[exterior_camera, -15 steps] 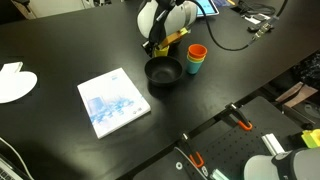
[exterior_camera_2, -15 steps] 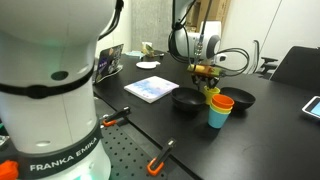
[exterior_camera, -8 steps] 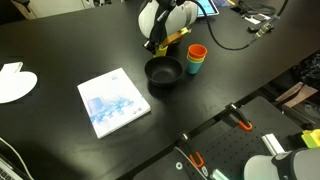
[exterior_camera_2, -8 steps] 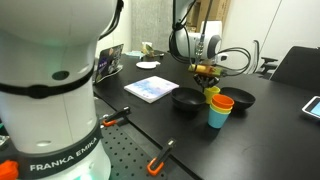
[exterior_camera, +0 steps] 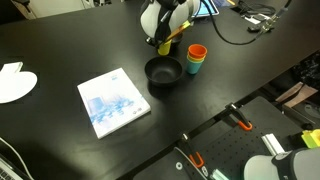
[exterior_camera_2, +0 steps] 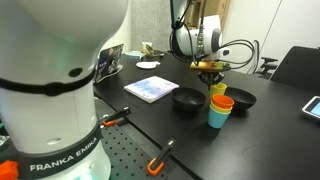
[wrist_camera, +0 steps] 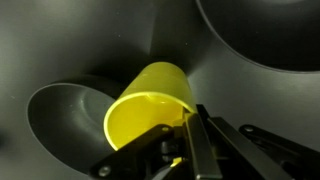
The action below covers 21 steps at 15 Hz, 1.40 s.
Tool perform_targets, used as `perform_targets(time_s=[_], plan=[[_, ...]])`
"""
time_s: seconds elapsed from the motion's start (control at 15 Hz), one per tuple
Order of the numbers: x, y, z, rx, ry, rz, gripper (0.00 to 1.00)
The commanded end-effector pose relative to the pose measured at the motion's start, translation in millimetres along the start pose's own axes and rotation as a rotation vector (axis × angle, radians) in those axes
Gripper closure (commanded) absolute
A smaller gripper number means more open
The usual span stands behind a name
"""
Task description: Stack the cups together
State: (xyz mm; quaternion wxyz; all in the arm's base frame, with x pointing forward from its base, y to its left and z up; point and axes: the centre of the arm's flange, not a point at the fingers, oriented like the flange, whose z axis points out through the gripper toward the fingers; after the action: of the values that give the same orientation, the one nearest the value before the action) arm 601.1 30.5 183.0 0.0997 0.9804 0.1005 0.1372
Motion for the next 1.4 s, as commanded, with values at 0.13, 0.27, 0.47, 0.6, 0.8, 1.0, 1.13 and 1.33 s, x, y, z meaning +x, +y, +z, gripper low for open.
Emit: perform_targets(time_s=[0.13, 0.27, 0.47, 0.6, 0.8, 1.0, 1.13, 1.33], plan=[[9, 1, -50, -0.107, 0.000, 0.051, 0.94], [13, 8, -65, -0.138, 0.010, 0.066, 0.94], [13, 25, -89, -0.167, -0.014, 0.104, 0.94], [10, 39, -102, -0.182, -0.035, 0.130, 0.94], [-3, 61, -120, -0.198, -0.065, 0.180, 0.94], [-22, 84, -134, -0.211, -0.082, 0.222, 0.94], [-38, 95, -139, -0.207, -0.106, 0.263, 0.94], [-61, 101, -141, -0.163, -0.128, 0.284, 0.94]])
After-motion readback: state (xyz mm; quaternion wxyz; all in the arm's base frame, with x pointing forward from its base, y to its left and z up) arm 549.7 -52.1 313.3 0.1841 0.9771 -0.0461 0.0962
